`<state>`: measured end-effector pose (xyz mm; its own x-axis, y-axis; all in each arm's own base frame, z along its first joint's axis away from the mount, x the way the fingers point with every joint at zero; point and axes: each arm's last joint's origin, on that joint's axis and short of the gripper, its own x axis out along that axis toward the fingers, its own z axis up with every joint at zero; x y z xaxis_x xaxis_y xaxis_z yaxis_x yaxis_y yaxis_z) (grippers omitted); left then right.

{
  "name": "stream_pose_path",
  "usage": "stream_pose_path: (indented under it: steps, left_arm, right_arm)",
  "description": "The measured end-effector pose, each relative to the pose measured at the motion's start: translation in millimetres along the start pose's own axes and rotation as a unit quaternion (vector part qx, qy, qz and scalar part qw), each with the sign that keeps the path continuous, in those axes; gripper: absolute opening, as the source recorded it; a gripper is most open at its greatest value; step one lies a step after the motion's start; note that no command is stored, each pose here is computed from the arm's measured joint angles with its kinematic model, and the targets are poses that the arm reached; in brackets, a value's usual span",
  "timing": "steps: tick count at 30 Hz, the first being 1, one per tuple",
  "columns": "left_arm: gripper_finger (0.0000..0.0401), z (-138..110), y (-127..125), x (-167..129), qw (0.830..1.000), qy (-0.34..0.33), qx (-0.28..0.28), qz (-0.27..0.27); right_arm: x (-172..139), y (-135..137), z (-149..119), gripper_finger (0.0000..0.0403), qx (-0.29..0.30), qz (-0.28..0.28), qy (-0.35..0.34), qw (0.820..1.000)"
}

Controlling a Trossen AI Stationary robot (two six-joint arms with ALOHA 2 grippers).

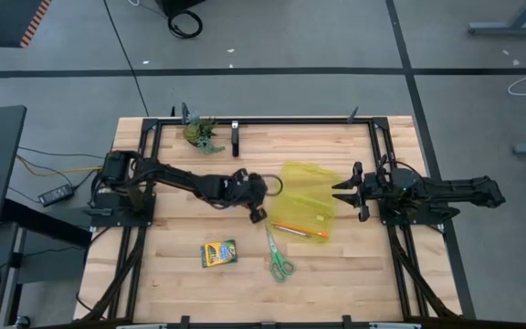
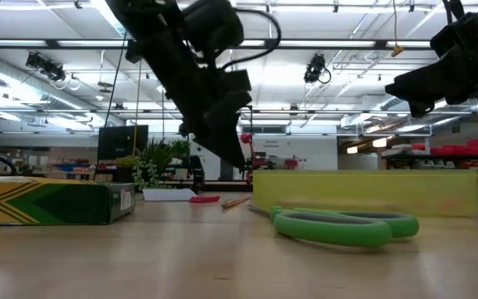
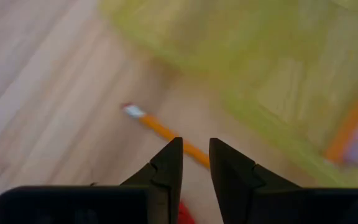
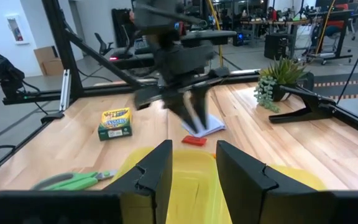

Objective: Pack school essentials
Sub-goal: Put the orange pencil into the yellow supply box

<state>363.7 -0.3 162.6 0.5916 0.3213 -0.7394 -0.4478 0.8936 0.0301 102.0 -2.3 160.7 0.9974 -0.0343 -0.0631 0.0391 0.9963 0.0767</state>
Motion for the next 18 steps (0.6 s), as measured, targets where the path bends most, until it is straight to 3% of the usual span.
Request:
stream_pose_path:
  steps: [3, 12, 18]
  left_arm:
    - [0.0098, 2.4, 8.4, 3.2, 0.998, 0.001, -0.055, 0.011]
    - [0.0129, -6.5, -9.8, 25.2, 0.993, -0.051, -0.101, 0.042]
    - [0.0151, -17.4, -0.7, 45.1, 0.984, -0.046, -0.144, 0.095]
  right_arm:
    - [0.0, 0.0, 0.0, 0.0131, 0.0, 0.0, 0.0, 1.0]
    - [0.1, 0.0, 0.0, 0.0131, 0.0, 0.0, 0.0, 1.0]
    - [0.4, -0.1, -0.6, 0.0131, 0.0, -0.001, 0.004, 1.0]
